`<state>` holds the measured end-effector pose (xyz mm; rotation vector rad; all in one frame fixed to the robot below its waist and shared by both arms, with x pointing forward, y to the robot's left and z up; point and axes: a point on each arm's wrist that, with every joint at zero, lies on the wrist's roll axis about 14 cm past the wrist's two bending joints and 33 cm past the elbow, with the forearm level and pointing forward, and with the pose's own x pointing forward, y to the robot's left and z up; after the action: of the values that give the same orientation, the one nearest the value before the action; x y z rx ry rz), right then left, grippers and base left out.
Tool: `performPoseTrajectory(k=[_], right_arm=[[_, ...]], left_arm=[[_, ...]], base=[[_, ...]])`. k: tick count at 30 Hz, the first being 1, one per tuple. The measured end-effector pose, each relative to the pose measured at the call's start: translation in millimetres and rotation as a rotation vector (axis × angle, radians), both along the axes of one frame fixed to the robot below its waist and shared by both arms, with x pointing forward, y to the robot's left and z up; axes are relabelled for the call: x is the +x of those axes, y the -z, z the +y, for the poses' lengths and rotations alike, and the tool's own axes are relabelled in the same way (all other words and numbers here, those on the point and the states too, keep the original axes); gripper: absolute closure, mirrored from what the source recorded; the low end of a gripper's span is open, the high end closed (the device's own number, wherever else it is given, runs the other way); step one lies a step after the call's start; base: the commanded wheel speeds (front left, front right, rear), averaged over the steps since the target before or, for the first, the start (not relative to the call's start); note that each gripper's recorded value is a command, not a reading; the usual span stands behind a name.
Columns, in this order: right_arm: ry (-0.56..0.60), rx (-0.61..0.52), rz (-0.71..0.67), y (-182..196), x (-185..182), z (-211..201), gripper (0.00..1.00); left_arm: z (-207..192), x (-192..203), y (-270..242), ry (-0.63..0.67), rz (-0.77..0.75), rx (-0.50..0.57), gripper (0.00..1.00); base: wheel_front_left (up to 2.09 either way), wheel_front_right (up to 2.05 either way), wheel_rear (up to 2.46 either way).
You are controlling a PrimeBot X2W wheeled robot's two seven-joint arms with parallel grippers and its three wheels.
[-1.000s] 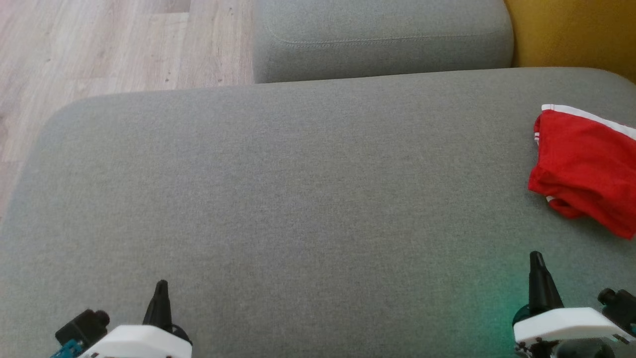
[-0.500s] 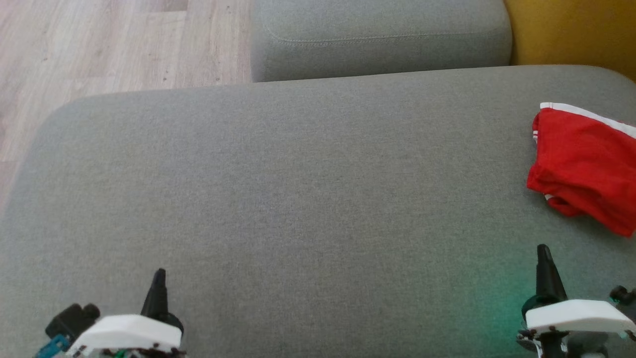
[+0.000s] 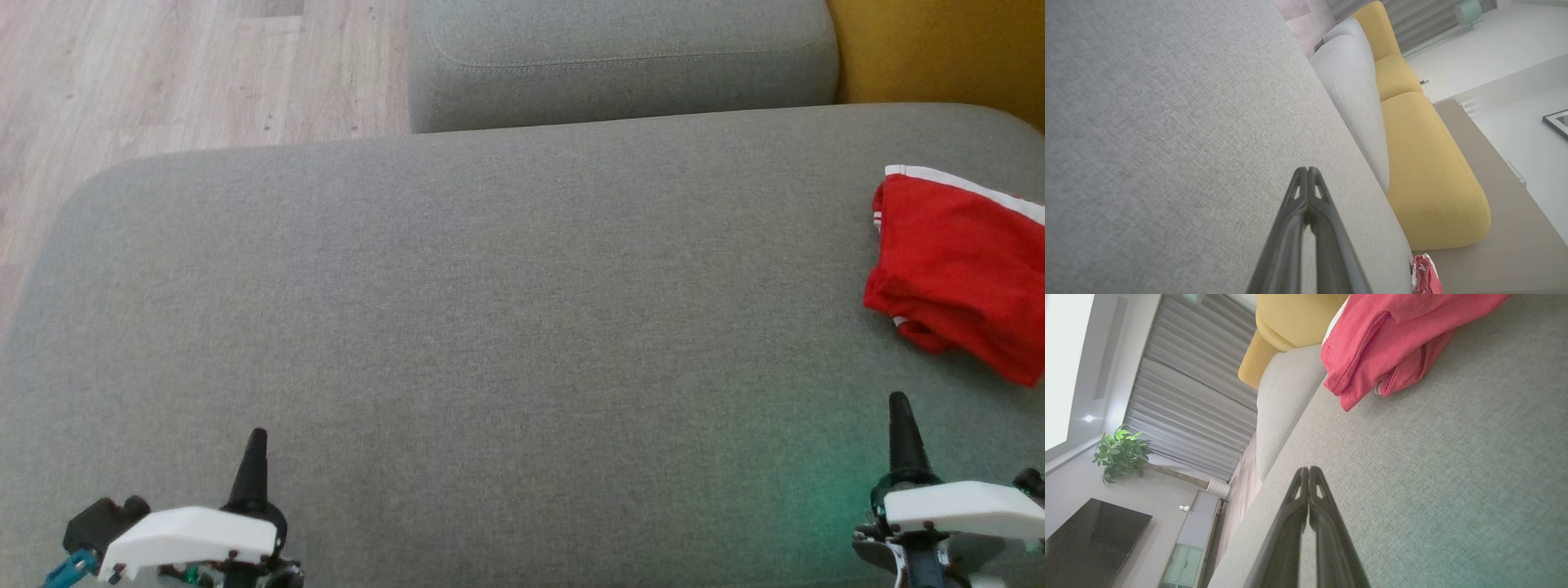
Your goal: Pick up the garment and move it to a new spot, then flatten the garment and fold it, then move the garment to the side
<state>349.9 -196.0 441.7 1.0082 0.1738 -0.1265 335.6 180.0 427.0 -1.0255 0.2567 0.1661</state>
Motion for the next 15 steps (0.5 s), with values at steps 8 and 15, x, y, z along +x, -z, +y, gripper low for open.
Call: performPoseTrajectory(k=[8, 15], right_arm=[[0.026, 0.096, -0.026, -7.9, 6.2, -3.1, 1.0], [0.046, 0.183, -0.033, -9.8, 7.9, -5.4, 1.0]], left_arm=[[2.5, 9.2, -9.2, -0.019, -0.032, -0.095, 1.0], [0.8, 13.9, -14.2, -0.024, -0.051, -0.18, 1.0]], base=[[0.0, 0.0, 0.0], [0.0, 0.0, 0.0]])
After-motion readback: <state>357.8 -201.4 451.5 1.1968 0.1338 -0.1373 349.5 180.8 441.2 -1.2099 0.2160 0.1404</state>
